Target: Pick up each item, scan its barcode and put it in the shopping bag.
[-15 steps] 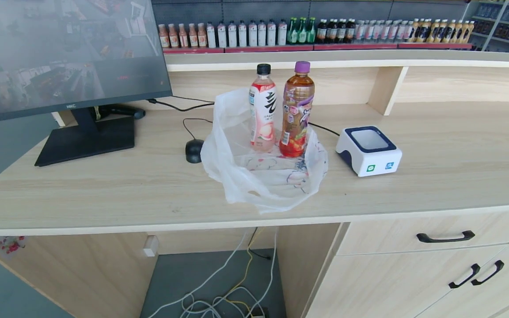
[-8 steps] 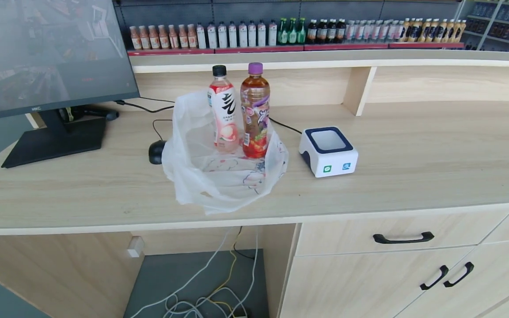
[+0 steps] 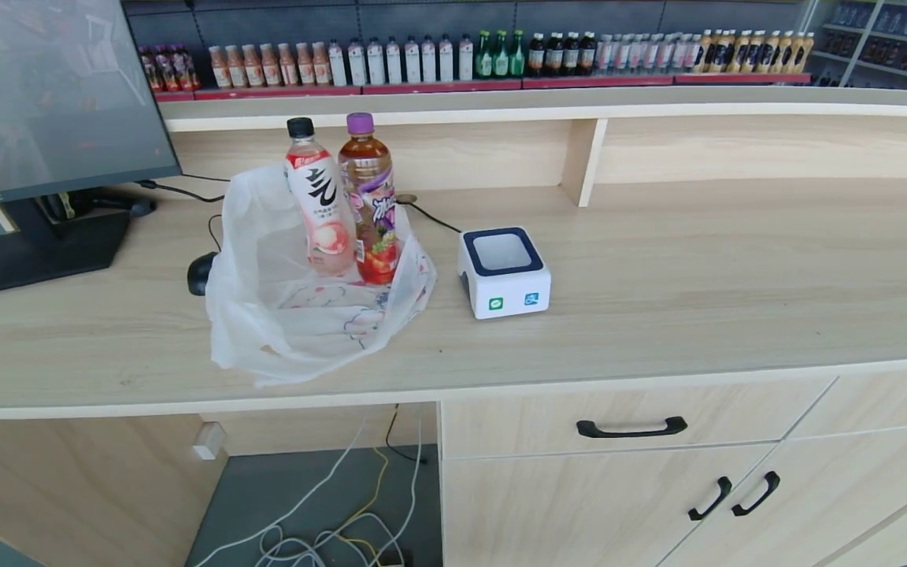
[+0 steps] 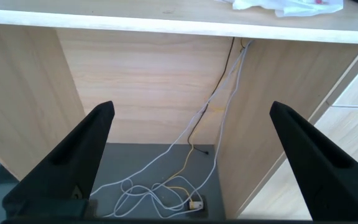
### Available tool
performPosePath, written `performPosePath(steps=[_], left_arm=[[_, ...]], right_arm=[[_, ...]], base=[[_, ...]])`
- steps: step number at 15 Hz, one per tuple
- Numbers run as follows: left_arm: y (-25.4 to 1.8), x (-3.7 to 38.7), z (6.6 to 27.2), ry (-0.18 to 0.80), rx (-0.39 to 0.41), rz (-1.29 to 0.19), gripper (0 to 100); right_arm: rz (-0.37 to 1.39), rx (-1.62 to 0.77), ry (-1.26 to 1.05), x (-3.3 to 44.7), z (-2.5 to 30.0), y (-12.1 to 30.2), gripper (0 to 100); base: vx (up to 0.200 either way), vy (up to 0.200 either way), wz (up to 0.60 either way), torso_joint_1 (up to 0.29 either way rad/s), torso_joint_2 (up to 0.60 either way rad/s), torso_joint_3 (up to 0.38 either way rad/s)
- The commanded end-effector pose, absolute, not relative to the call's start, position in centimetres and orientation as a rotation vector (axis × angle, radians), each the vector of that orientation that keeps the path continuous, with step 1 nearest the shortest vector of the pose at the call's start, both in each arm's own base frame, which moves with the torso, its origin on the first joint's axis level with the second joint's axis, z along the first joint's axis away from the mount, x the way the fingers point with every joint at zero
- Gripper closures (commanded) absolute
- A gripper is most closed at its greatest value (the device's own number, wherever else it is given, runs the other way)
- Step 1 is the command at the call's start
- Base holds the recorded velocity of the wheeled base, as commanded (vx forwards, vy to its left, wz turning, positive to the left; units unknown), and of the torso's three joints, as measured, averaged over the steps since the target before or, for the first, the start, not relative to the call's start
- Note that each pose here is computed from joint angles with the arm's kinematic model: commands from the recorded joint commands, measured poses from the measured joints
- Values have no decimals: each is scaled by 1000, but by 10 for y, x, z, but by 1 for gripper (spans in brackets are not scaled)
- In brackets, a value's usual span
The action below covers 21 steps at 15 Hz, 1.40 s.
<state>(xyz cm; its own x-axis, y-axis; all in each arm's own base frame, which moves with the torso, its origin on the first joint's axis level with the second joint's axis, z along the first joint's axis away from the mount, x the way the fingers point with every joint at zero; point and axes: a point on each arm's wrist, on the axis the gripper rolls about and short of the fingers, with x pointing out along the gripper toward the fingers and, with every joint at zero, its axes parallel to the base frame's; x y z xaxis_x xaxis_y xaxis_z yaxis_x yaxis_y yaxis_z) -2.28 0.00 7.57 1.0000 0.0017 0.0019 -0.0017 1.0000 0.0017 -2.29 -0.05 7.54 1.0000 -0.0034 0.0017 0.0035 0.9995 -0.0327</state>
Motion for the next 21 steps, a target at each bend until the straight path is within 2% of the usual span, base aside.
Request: performPosePath(steps=[1,3,21], left_arm=[[0,-23,76,-3,2,3,0],[0,-23,76,-3,3,3,0],[0,-23,76,-3,5,3,0]], right_arm=[[-3,-32,2,-23,75,0,0],[-3,-32,0,-23,75,0,0],[-3,-41,0,-23,75,0,0]], base=[[0,-200,0,2,7,2],[0,-200,0,0,-2,2],[0,0,0,0,0,0]])
